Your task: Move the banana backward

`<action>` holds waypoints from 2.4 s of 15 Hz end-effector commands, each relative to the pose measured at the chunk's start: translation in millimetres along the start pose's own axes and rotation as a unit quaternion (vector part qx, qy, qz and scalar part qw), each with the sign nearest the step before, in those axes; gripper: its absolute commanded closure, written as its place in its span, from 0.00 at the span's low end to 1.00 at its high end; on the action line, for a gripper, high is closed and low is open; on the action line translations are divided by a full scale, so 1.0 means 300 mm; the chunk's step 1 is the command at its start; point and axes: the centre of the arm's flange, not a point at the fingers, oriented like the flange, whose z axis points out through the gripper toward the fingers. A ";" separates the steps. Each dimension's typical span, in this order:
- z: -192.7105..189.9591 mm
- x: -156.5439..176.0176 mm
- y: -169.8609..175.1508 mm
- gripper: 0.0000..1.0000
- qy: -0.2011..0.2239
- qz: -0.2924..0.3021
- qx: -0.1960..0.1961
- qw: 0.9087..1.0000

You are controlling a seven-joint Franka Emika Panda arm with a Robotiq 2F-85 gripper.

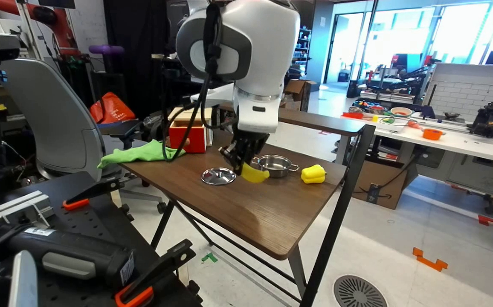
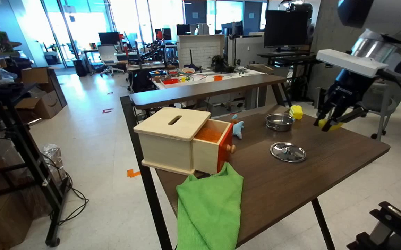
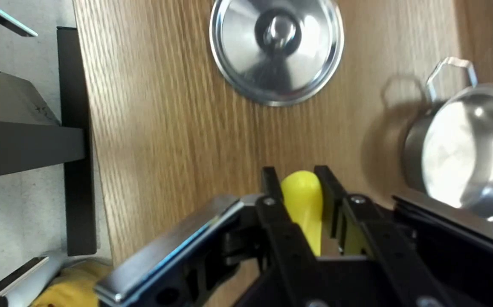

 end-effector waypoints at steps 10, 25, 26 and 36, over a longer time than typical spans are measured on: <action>0.044 -0.443 -0.352 0.94 -0.026 -0.160 0.002 0.987; 0.368 -0.418 -0.407 0.50 -0.007 -0.176 -0.070 0.982; 0.363 -0.424 -0.407 0.47 -0.009 -0.176 -0.072 0.982; 0.119 -0.672 -0.242 0.00 -0.030 -0.260 -0.045 0.964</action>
